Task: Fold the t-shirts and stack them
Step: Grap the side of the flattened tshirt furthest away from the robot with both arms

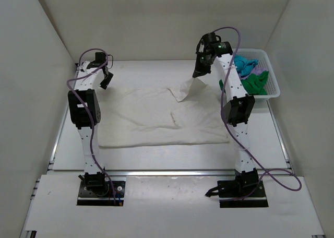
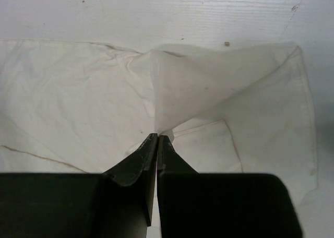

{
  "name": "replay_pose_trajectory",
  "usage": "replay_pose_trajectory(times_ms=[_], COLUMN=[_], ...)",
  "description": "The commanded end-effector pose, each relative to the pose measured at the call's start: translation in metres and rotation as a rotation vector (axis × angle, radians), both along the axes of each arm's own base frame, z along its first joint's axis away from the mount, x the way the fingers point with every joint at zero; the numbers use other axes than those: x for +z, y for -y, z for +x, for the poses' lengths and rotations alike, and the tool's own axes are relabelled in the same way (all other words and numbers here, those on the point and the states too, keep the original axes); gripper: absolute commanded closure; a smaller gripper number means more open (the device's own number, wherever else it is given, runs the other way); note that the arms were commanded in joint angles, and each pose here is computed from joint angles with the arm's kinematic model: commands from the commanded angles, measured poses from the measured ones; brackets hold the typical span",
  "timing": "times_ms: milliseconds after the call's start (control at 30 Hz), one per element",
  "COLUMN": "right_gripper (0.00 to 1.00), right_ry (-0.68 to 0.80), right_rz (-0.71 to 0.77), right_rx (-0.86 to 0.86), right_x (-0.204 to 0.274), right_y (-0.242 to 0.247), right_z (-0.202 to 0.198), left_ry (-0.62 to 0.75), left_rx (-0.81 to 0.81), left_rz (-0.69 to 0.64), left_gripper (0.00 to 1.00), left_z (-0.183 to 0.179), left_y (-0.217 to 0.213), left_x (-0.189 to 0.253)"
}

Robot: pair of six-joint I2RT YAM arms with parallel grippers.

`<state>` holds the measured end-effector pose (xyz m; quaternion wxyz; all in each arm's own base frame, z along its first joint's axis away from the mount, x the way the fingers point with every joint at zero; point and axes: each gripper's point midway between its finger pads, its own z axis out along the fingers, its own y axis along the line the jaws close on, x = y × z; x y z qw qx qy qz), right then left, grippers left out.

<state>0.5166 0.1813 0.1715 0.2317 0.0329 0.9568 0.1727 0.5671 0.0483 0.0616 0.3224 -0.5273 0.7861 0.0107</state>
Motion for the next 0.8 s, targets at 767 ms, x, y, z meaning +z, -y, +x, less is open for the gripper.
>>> replay_pose_trajectory(times_ms=[767], right_gripper=[0.99], right_ry=[0.072], right_rz=[0.079], right_rx=[0.015], right_x=[0.037], right_y=[0.009], right_z=[0.004], left_ry=[0.034], left_rx=[-0.097], left_rz=[0.180], left_gripper=[0.24], left_z=[-0.031], left_y=[-0.024], left_x=[0.033])
